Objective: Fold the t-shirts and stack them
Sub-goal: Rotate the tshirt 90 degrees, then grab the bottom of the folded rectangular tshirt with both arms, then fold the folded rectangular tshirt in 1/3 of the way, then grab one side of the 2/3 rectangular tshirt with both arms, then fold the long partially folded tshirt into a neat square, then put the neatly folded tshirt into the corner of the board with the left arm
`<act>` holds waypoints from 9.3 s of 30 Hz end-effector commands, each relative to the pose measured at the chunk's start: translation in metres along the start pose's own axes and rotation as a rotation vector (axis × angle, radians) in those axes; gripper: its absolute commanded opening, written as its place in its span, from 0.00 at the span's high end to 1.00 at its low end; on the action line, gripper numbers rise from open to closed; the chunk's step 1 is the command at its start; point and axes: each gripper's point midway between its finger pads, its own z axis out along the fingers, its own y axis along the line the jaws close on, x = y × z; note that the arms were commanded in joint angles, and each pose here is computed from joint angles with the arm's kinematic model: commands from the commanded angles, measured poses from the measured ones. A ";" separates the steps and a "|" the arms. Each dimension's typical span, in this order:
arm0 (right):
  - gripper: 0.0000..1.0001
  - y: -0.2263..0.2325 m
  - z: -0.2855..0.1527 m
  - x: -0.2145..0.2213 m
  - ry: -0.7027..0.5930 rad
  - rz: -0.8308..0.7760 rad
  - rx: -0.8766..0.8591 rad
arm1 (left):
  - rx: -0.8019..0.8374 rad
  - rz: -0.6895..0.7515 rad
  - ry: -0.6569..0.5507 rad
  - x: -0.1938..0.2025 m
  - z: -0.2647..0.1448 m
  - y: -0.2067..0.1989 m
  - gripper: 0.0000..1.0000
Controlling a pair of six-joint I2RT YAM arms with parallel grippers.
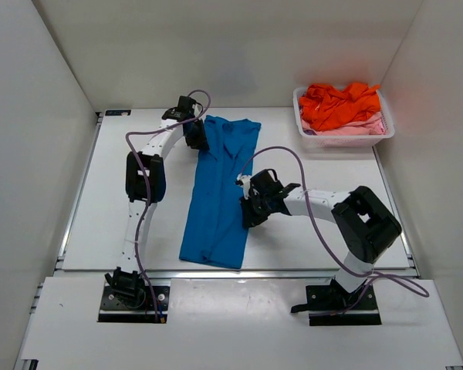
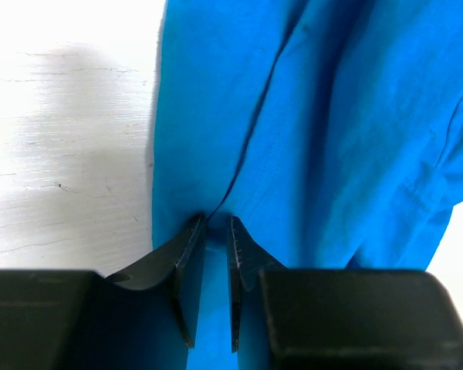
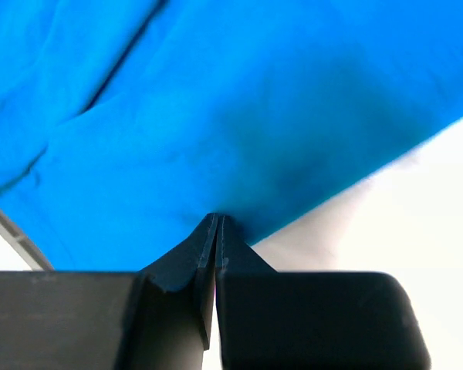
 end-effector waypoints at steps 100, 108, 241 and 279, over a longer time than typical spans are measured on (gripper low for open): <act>1.00 0.014 -0.094 -0.003 0.012 0.329 -0.063 | 0.197 0.086 0.109 0.262 -0.211 -0.026 0.99; 0.93 -0.074 -0.083 -0.092 -0.071 0.338 0.023 | 0.143 0.044 0.041 0.155 -0.170 -0.017 0.83; 0.41 -0.097 -0.206 -0.175 -0.577 0.315 0.103 | -0.889 0.107 -0.256 -0.110 -0.123 0.279 1.00; 0.01 -0.100 -0.206 -0.117 -0.483 0.452 0.305 | -0.416 0.031 -0.531 -0.125 -0.241 0.166 0.02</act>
